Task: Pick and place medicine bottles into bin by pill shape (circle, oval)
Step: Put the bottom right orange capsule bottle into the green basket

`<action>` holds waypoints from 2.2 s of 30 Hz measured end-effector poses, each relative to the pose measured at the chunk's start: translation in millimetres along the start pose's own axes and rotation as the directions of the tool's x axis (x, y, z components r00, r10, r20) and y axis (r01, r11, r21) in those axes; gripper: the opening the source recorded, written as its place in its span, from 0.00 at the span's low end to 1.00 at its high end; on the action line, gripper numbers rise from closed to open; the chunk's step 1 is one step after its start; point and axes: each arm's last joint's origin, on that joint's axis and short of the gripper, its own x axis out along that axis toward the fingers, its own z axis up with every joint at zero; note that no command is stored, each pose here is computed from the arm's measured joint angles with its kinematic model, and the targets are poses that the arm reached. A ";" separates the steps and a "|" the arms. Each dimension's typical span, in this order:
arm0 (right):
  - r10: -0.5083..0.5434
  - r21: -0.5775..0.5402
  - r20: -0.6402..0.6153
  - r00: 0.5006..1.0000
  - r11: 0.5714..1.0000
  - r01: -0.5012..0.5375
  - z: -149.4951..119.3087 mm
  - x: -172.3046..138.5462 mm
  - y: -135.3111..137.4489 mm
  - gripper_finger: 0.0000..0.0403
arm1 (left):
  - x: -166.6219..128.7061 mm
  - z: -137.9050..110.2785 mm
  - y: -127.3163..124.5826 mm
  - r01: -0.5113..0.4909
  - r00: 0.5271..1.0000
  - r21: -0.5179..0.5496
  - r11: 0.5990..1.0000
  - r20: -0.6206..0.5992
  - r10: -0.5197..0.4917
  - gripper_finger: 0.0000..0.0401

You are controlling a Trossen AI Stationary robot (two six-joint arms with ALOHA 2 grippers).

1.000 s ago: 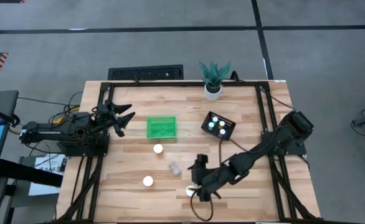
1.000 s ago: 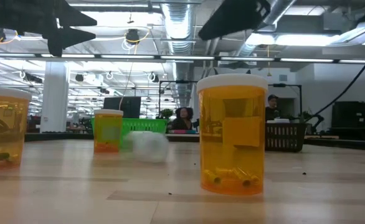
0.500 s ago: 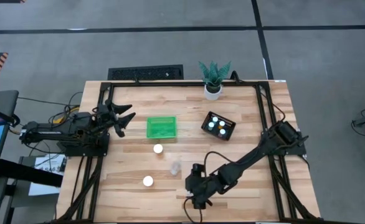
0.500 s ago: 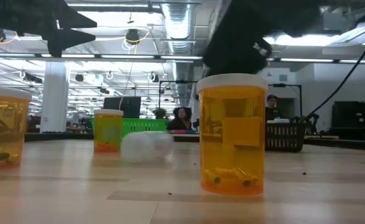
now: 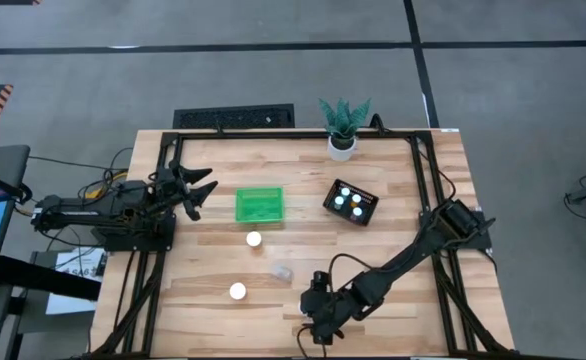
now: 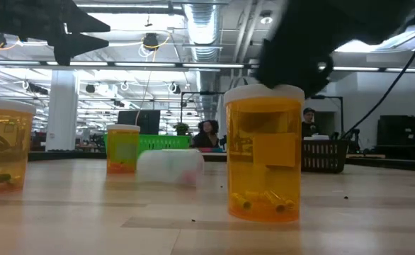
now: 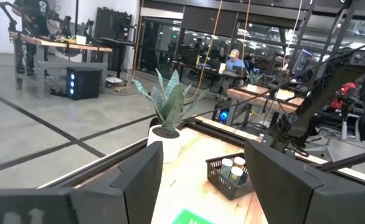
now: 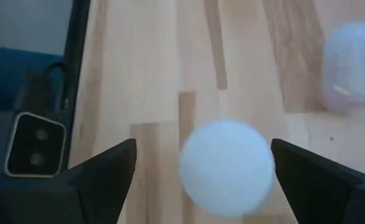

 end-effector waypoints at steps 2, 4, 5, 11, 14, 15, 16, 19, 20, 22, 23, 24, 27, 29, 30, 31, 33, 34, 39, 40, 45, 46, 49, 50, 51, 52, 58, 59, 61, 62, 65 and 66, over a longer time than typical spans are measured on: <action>-0.013 -0.006 -0.008 1.000 1.000 0.013 -1.4 0.7 -1.1 0.93 | 0.0 0.0 0.0 0.000 1.000 -0.003 1.000 0.000 0.000 0.55; -0.013 -0.004 -0.008 1.000 1.000 0.013 -1.9 1.1 -1.3 0.91 | 0.0 0.0 0.0 0.000 1.000 -0.004 1.000 0.000 0.000 0.55; -0.016 -0.006 -0.012 1.000 1.000 0.016 -2.2 1.0 -1.6 0.90 | 0.0 0.0 0.0 0.000 1.000 -0.003 1.000 0.000 0.000 0.55; -0.021 -0.012 -0.017 1.000 1.000 0.021 -2.1 1.1 -2.7 0.79 | 0.0 0.0 0.0 0.000 1.000 -0.004 1.000 0.000 0.000 0.55; -0.023 -0.014 -0.020 1.000 1.000 0.023 -2.3 1.2 -3.0 0.73 | 0.0 -0.1 0.0 0.000 1.000 -0.004 1.000 0.000 0.000 0.55; -0.023 -0.013 -0.018 1.000 1.000 0.023 -2.0 1.3 -3.3 0.71 | 0.0 0.0 0.0 0.000 1.000 -0.004 1.000 0.000 0.000 0.55; -0.023 -0.011 -0.017 1.000 1.000 0.023 -1.7 1.4 -3.5 0.70 | 0.0 0.0 0.0 0.000 1.000 -0.003 1.000 0.000 0.000 0.55; -0.029 -0.004 -0.017 0.999 1.000 0.029 0.0 2.3 -6.4 0.65 | 0.0 0.0 0.0 0.000 1.000 -0.004 1.000 0.000 0.000 0.55; -0.031 0.000 -0.016 0.999 1.000 0.031 1.0 2.7 -7.7 0.64 | 0.0 0.0 0.0 0.000 1.000 -0.004 1.000 0.000 0.000 0.55; -0.036 0.005 -0.015 0.999 0.999 0.036 2.5 3.5 -10.2 0.61 | 0.0 -0.1 0.0 0.000 1.000 -0.003 1.000 0.000 0.000 0.55; -0.040 0.009 -0.014 0.999 0.999 0.040 3.7 4.1 -12.0 0.59 | 0.0 0.0 0.0 0.000 1.000 -0.003 1.000 0.000 0.000 0.55; -0.041 0.010 -0.013 0.999 0.999 0.042 4.3 4.4 -13.0 0.57 | 0.0 0.0 0.0 0.000 1.000 -0.003 1.000 0.000 0.000 0.55; -0.048 0.001 -0.011 0.999 0.999 0.048 7.6 4.2 -17.1 0.51 | 0.0 -0.2 0.0 0.000 1.000 -0.003 1.000 -0.001 0.000 0.55; -0.052 -0.013 -0.004 0.999 0.999 0.052 11.7 2.8 -21.2 0.49 | 0.0 0.0 0.0 0.000 1.000 -0.002 1.000 0.000 0.000 0.55; -0.053 -0.019 -0.001 0.999 0.998 0.053 14.5 -0.3 -23.1 0.49 | 0.0 0.0 0.0 0.000 1.000 -0.002 1.000 0.000 0.000 0.55; -0.056 -0.029 -0.001 0.998 0.998 0.056 17.9 -5.1 -25.8 0.49 | 0.0 0.0 0.0 0.000 1.000 -0.002 1.000 0.000 0.000 0.55; -0.062 -0.021 0.014 0.998 0.998 0.062 28.0 -16.8 -33.4 0.52 | 0.0 0.0 0.0 0.000 1.000 0.007 1.000 0.000 0.000 0.55; -0.070 -0.022 0.016 0.997 0.997 0.071 33.3 -24.8 -38.7 0.54 | 0.0 -0.1 0.0 0.000 1.000 0.014 1.000 -0.001 0.000 0.55; -0.124 -0.048 0.077 0.989 0.991 0.128 63.8 -67.1 -72.8 0.59 | 0.0 -0.4 0.1 -0.001 1.000 0.022 1.000 -0.004 0.001 0.55; -0.140 -0.056 0.102 0.985 0.988 0.146 70.8 -73.9 -81.8 0.59 | 0.0 -0.4 0.1 -0.001 1.000 0.027 1.000 -0.003 0.002 0.55; -0.225 -0.102 0.187 0.956 0.964 0.247 101.4 -91.8 -136.6 0.54 | 0.0 -0.7 0.3 -0.007 1.000 0.072 0.997 -0.006 0.007 0.55; -0.241 -0.108 0.194 0.951 0.958 0.264 105.6 -92.5 -147.8 0.53 | 0.0 -0.7 0.4 -0.010 1.000 0.073 0.997 -0.006 0.010 0.55; -0.245 -0.110 0.224 0.943 0.955 0.274 118.1 -90.2 -180.9 0.52 | -0.1 -0.6 1.0 -0.029 1.000 0.079 0.996 -0.001 0.029 0.55; -0.238 -0.110 0.224 0.945 0.958 0.267 120.5 -87.9 -191.3 0.52 | -0.1 -0.5 1.2 -0.035 0.999 0.084 0.996 0.000 0.035 0.55; -0.226 -0.110 0.228 0.947 0.960 0.256 122.8 -84.1 -201.1 0.53 | -0.1 -0.5 1.4 -0.042 0.999 0.091 0.995 0.001 0.042 0.55; -0.208 -0.109 0.247 0.946 0.964 0.241 126.3 -80.0 -210.0 0.54 | -0.1 -0.5 1.6 -0.050 0.999 0.101 0.994 0.003 0.050 0.55; -0.180 -0.068 0.201 0.963 0.978 0.197 130.0 -48.6 -255.3 0.57 | -0.2 -0.5 3.1 -0.100 0.995 0.117 0.988 0.009 0.100 0.55; -0.177 -0.074 0.201 0.964 0.978 0.195 132.4 -42.8 -259.3 0.57 | -0.2 -1.0 3.4 -0.107 0.994 0.121 0.987 0.006 0.107 0.55; -0.168 -0.094 0.190 0.967 0.978 0.188 135.5 -34.4 -264.6 0.56 | -0.3 -1.6 3.7 -0.116 0.993 0.135 0.984 0.002 0.117 0.55; -0.164 -0.105 0.190 0.968 0.977 0.186 138.4 -29.9 -265.6 0.55 | -0.3 -1.7 3.8 -0.117 0.993 0.135 0.984 0.001 0.118 0.55; -0.163 -0.141 0.169 0.972 0.972 0.188 145.2 -19.1 -267.1 0.55 | -0.3 -1.9 3.9 -0.119 0.993 0.137 0.983 -0.001 0.120 0.55; -0.164 -0.150 0.160 0.974 0.971 0.188 147.9 -16.2 -267.6 0.55 | -0.3 -1.9 3.9 -0.119 0.993 0.137 0.983 0.000 0.120 0.55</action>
